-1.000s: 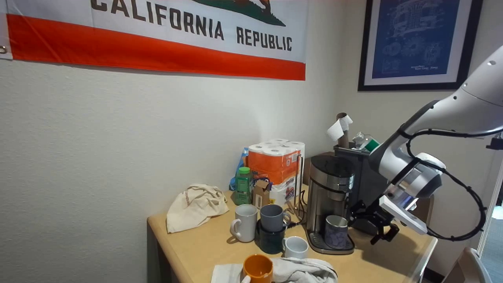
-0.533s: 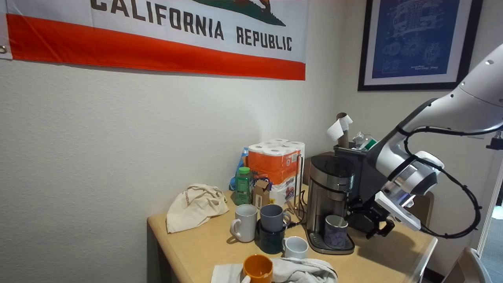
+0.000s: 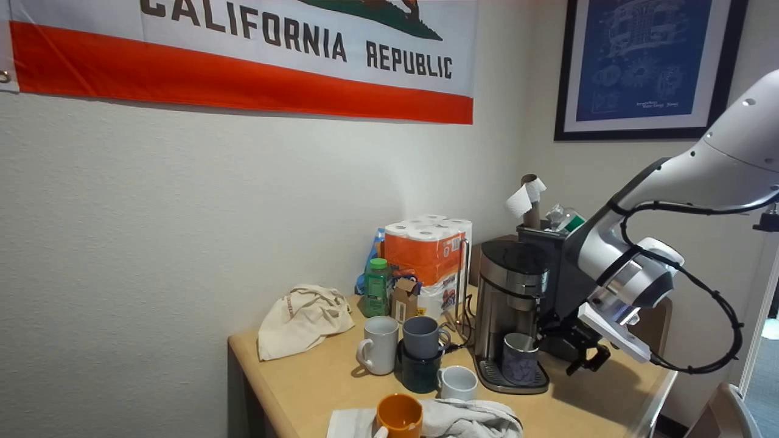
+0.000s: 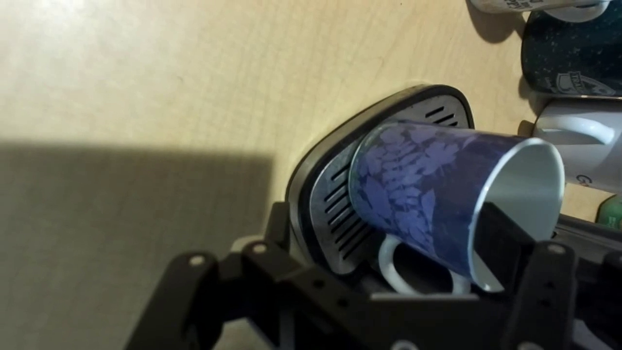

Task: Open the lid of the coffee maker and close it, remove the cup from the coffee maker and clean it with the towel

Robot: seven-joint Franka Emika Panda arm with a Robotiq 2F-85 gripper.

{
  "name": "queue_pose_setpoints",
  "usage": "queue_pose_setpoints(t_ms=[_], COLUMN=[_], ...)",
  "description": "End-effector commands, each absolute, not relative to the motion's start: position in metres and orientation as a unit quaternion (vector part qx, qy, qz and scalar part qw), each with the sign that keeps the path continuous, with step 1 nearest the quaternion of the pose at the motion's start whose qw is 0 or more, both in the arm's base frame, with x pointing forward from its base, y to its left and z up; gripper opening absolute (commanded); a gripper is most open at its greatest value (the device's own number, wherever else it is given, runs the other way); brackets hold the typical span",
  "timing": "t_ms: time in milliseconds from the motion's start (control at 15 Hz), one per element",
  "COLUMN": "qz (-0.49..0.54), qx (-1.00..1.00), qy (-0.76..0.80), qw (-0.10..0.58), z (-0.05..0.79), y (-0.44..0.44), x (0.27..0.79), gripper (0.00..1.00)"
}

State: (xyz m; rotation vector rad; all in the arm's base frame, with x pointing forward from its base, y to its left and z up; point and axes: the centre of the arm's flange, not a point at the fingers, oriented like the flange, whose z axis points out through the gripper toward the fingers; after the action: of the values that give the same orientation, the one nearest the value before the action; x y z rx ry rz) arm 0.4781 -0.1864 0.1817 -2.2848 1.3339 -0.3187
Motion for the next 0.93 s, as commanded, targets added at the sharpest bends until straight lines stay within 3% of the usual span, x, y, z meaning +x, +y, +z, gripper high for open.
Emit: queue_pose_setpoints(t_ms=[0,133,200,333,867], qz=[-0.129,-0.131,-0.132,-0.134,-0.137], qx=[-0.836,-0.839,-0.840,-0.843,-0.849], qy=[0.484,0.481,0.480,0.477,0.474], qw=[0.224,0.218,0.215,0.210,0.191], z=[0.178,0.179,0.180,0.182,0.187], y=[-0.176,-0.171,-0.169,-0.164,-0.156], x=[0.482,0.486,0.487,0.490,0.494], gripper=[0.95,0.95,0.70,0.66,0.05])
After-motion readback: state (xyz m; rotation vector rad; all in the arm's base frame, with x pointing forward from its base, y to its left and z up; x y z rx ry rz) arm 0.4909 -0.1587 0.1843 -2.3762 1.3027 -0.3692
